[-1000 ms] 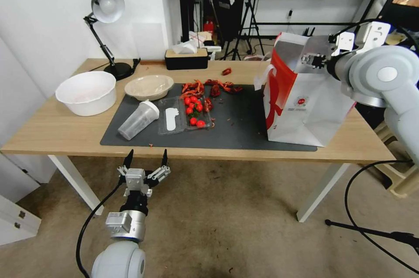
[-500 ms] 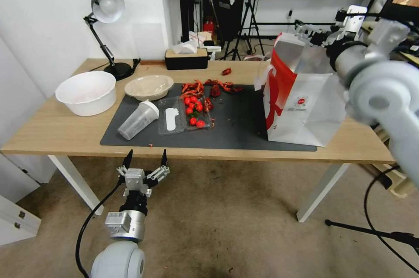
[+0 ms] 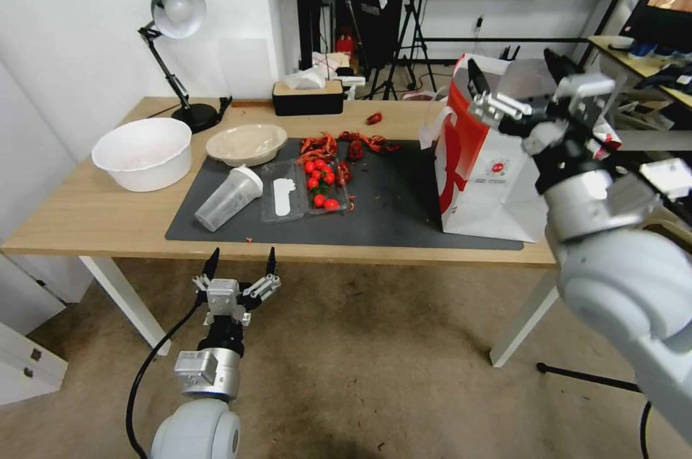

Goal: Pick up the trash from the table and place it into the takeout bag.

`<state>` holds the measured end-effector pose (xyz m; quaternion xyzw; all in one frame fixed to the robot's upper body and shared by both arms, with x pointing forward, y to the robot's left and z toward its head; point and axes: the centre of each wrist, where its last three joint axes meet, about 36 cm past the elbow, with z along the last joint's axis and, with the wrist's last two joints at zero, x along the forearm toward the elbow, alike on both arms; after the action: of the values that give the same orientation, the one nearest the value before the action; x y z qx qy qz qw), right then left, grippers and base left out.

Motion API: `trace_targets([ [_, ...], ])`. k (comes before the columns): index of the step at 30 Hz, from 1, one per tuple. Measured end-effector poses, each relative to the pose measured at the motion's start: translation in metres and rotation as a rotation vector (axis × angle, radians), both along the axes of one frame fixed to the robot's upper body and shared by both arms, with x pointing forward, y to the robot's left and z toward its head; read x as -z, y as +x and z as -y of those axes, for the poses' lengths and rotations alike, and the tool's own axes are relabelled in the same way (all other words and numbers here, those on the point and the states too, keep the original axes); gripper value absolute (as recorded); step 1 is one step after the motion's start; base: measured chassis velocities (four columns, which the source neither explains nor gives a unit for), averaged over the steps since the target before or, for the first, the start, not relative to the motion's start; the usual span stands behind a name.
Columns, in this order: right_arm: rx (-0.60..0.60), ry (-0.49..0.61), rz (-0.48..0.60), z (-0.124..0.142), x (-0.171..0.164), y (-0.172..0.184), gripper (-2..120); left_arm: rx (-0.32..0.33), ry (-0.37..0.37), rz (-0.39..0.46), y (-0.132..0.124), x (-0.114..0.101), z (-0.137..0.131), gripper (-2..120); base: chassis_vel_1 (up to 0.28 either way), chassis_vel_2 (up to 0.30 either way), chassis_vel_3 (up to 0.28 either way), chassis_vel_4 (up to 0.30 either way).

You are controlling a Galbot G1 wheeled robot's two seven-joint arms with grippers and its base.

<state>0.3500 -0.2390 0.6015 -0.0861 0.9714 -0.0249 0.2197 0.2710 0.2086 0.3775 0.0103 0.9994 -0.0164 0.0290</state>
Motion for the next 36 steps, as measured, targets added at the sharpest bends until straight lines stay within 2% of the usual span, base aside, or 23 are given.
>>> trace_targets([
  [6,0.046,-0.006,0.014,0.000,0.029,-0.017,100,-0.002,0.003,0.001,-0.002,0.000,-0.001,100,0.000,0.000,0.000,0.000],
  [9,0.077,0.005,-0.020,-0.005,0.052,-0.037,100,-0.003,0.004,0.001,-0.003,0.001,-0.001,100,0.000,0.000,0.000,0.000],
  [14,0.106,0.007,-0.035,-0.010,0.069,-0.051,100,-0.003,0.004,0.003,-0.003,0.001,-0.001,100,0.000,0.000,0.000,0.000],
  [19,0.125,0.014,-0.107,-0.022,0.095,-0.071,100,-0.001,0.003,0.003,-0.003,0.001,-0.001,100,0.000,0.000,0.000,0.000],
  [36,0.180,-0.014,-0.290,-0.017,0.185,-0.071,100,-0.005,0.002,-0.001,-0.002,0.005,0.000,100,0.000,0.000,0.000,0.000],
])
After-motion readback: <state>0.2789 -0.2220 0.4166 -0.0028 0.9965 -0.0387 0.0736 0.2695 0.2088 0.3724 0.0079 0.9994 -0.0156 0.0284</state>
